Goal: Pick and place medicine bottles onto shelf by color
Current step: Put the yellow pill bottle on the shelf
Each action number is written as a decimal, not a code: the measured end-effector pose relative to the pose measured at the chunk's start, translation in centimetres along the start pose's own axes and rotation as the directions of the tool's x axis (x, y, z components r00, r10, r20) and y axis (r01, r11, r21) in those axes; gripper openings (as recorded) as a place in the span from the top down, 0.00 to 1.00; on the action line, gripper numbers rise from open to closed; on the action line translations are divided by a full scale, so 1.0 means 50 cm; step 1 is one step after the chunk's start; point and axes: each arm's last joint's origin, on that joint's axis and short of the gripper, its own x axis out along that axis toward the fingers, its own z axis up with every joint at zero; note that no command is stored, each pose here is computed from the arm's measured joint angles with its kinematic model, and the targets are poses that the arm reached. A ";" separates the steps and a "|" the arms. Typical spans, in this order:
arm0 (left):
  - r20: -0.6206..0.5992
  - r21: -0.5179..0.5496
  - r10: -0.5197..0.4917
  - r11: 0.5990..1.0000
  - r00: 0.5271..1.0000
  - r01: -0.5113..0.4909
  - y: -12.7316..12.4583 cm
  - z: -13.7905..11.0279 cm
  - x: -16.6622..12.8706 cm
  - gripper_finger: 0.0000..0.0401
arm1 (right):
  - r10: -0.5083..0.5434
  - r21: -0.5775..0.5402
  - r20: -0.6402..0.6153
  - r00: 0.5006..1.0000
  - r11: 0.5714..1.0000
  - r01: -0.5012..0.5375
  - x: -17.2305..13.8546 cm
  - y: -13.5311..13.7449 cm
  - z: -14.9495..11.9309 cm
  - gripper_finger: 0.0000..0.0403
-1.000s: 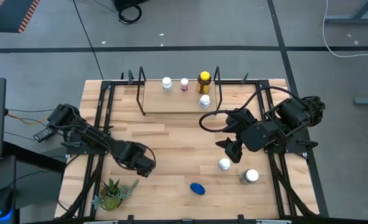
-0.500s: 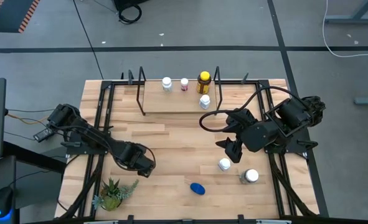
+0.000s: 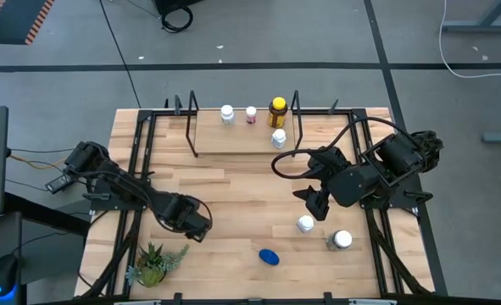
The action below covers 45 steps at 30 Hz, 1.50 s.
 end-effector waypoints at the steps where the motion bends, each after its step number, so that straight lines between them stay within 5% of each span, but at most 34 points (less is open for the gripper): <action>1: -0.003 0.001 -0.001 1.000 1.000 0.001 0.000 0.003 0.000 0.46 | 0.000 0.000 0.000 1.000 1.000 0.000 0.000 0.000 0.000 0.30; 9: 0.016 0.054 -0.059 0.997 0.998 0.058 -0.015 0.059 -0.029 0.46 | 0.000 0.003 0.000 1.000 1.000 0.000 0.000 0.000 0.000 0.30; 19: 0.109 0.201 -0.132 0.974 0.985 0.108 -0.014 0.192 -0.104 0.45 | 0.000 0.010 0.000 1.000 1.000 0.000 0.000 0.000 0.000 0.30; 28: 0.258 0.355 -0.059 0.934 0.964 -0.037 0.035 0.310 -0.226 0.49 | -0.012 0.010 0.016 1.000 1.000 0.011 0.000 -0.001 0.001 0.30; 35: 0.352 0.518 0.001 0.833 0.936 -0.196 0.100 0.389 -0.280 0.45 | -0.050 0.027 0.053 0.997 0.998 0.048 0.005 -0.009 0.012 0.30; 45: 0.327 0.683 0.108 0.660 0.939 -0.314 0.183 0.491 -0.253 0.46 | -0.111 0.040 0.089 0.990 0.993 0.108 0.019 -0.031 0.037 0.30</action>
